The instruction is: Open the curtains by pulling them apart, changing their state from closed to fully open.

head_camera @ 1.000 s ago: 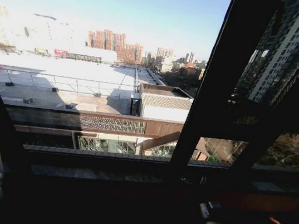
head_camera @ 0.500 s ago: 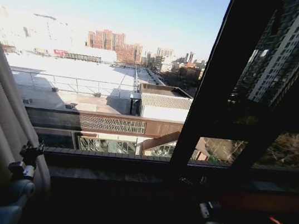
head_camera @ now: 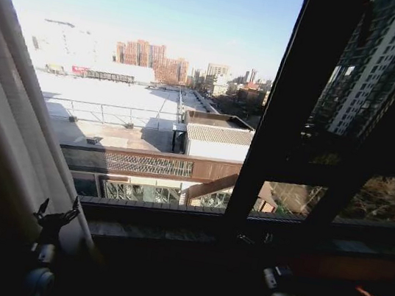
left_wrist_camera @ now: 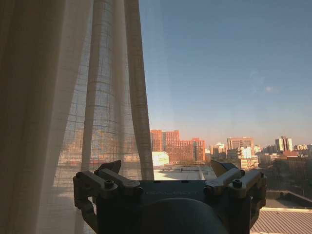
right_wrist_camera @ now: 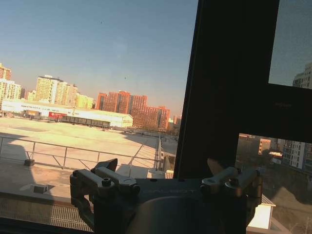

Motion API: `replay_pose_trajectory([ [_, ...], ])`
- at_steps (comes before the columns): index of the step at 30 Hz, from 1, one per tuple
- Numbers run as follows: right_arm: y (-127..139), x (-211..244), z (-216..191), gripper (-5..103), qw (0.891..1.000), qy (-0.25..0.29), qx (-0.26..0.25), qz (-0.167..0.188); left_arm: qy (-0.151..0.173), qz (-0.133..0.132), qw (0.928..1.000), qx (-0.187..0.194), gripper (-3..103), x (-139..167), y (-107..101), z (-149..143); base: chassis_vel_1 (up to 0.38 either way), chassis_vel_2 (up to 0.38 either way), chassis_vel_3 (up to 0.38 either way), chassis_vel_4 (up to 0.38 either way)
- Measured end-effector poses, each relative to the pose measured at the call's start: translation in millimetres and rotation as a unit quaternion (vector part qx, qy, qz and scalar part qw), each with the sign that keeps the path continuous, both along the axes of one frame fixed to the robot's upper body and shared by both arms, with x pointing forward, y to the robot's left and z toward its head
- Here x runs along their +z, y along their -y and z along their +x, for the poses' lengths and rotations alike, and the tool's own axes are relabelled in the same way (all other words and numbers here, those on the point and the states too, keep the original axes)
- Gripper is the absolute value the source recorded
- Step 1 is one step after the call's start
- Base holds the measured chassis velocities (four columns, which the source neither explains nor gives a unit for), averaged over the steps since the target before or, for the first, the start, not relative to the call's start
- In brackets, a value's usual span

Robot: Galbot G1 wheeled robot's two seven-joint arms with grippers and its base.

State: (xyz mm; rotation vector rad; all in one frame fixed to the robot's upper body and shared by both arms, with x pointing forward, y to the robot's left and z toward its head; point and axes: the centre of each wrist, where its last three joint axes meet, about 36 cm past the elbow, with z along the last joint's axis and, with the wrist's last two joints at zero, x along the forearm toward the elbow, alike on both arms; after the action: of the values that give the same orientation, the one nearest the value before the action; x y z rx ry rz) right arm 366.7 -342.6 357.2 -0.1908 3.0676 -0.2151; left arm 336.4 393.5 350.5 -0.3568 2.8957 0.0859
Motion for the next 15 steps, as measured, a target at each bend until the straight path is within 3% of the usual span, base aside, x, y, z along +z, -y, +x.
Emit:
replay_pose_trajectory([
  [15, 0.0, 0.0, 0.0, 100, 1.0, 0.0, 0.0, 0.0, -0.004, 0.002, 0.9994, -0.033, 100, -10.7, 5.1, -8.0, 0.0, 0.0, 0.0, 0.0],
])
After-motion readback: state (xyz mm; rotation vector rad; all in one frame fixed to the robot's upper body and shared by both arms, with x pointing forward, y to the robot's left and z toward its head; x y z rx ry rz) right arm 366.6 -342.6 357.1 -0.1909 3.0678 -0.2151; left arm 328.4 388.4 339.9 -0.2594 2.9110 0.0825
